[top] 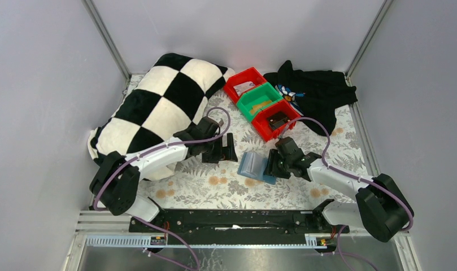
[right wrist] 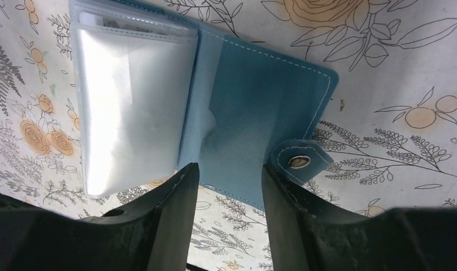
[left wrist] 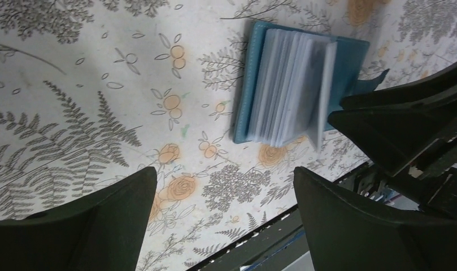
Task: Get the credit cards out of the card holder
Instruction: Remove the credit card from the card holder.
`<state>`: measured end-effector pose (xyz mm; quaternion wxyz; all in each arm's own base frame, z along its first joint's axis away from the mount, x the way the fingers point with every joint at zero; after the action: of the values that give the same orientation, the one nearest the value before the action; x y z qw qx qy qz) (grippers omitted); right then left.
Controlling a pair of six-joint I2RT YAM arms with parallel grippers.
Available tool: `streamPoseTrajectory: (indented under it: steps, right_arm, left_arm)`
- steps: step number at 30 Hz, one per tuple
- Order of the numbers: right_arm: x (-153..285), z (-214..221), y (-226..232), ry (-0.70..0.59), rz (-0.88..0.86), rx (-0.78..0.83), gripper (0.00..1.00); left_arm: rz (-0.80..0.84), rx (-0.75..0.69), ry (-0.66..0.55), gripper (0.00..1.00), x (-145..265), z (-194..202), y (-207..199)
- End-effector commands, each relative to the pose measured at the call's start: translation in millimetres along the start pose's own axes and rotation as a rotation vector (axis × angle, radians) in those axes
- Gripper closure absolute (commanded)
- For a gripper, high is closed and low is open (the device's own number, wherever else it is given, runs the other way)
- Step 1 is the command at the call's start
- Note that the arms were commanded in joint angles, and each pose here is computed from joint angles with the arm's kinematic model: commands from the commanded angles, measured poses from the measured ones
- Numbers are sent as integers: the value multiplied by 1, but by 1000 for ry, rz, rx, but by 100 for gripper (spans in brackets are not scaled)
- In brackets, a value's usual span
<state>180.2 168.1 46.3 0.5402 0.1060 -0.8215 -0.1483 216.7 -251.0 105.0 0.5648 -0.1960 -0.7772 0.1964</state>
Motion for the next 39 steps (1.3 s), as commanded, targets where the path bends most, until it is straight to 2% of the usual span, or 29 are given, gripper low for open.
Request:
streamPoseTrajectory:
  steps: [1,6,9,16,23,30,39]
  right_arm:
    - [1,-7,-1,-34,4,-27,47]
    - [-7,-8,-17,-42,30,-97,52]
    - [-9,-5,-27,-34,49,-123,54]
    - [-11,-3,-30,-24,31,-156,55]
    - [-14,1,-31,-10,23,-162,55]
    - [-14,1,-32,-10,20,-166,55]
    - [-12,0,-34,-19,28,-167,54]
  left_arm:
    - [98,-32,-39,7,-3,-12,-25]
    - [108,-18,-15,20,-25,-11,-25]
    - [155,-33,-2,25,-33,-9,-40]
    - [213,-80,28,25,-48,-9,-73]
    - [225,-88,58,25,-61,-6,-83]
    - [138,-128,49,17,-70,-4,-83]
    - [251,-105,102,20,-73,9,-99]
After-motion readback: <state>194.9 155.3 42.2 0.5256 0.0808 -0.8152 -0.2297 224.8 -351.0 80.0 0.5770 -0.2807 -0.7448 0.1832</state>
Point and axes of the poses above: each gripper's point midway between its finger pads, its own x axis back along the fingers, its own y axis along the line the jaws close on, z = x × y, the point moved 3 cm from there along x, back along the fingers, and after that the axes turned 3 degrees about x, right-handed, at the moved point
